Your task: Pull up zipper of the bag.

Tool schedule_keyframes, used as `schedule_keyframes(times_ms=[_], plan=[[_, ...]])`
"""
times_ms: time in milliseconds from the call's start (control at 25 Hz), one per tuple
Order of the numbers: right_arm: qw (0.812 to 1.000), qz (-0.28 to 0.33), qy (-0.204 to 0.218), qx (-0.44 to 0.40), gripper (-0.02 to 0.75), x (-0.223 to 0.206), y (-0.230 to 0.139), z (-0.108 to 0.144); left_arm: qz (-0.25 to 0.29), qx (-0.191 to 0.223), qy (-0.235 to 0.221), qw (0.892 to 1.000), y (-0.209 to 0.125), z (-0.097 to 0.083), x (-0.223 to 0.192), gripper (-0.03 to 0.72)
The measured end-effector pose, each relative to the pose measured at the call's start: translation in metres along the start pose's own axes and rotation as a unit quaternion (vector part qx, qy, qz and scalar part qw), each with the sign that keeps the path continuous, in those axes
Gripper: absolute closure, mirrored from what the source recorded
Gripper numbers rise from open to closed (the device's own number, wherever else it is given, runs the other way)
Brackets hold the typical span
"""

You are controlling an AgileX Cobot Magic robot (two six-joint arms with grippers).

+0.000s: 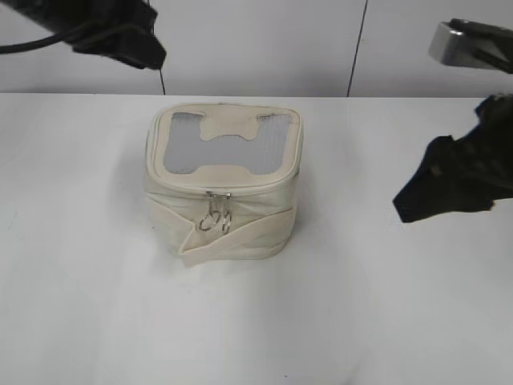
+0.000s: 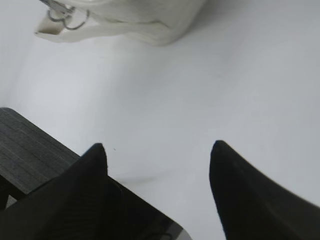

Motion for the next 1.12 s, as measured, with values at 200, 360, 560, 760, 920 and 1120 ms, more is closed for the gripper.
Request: schedule_keyframes(times_ms=[200,360,560,760,920,1120], plan=[[0.999,-0.015,-0.035,0.012,0.232,0.046,-0.021,0.001,-0.034,0.01,0.036,0.999,-0.062,-0.028,0.06,0.487],[0.997,-0.057,-0.032,0.027,0.232,0.076,-0.054,0.005,-0.066,0.033,0.071,0.995,-0.116,-0.054,0.121,0.488],[0.992,-0.1,-0.069,0.031,0.232,0.098,-0.123,-0.013,-0.11,0.038,0.153,0.981,-0.189,-0.078,0.207,0.488],[0.967,-0.221,-0.109,0.063,0.232,0.13,-0.16,-0.027,-0.157,0.024,0.243,0.957,-0.255,-0.089,0.264,0.488],[0.947,-0.291,-0.111,0.078,0.232,0.138,-0.182,-0.033,-0.173,0.027,0.251,0.952,-0.288,-0.094,0.26,0.488],[0.932,-0.336,-0.113,0.081,0.232,0.145,-0.192,-0.036,-0.169,0.03,0.222,0.96,-0.29,-0.097,0.241,0.488]])
Point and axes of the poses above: a point on each arm's last joint axis where the gripper is mounted, x pointing back along that axis away from the gripper, z along the wrist's bending axis when the last joint is at zero, y = z × x, the point moved 6 cm from there along -x, pointing out along that axis toward the gripper, and after that the axes turned 9 degrees about -x, right-handed, at the moved point
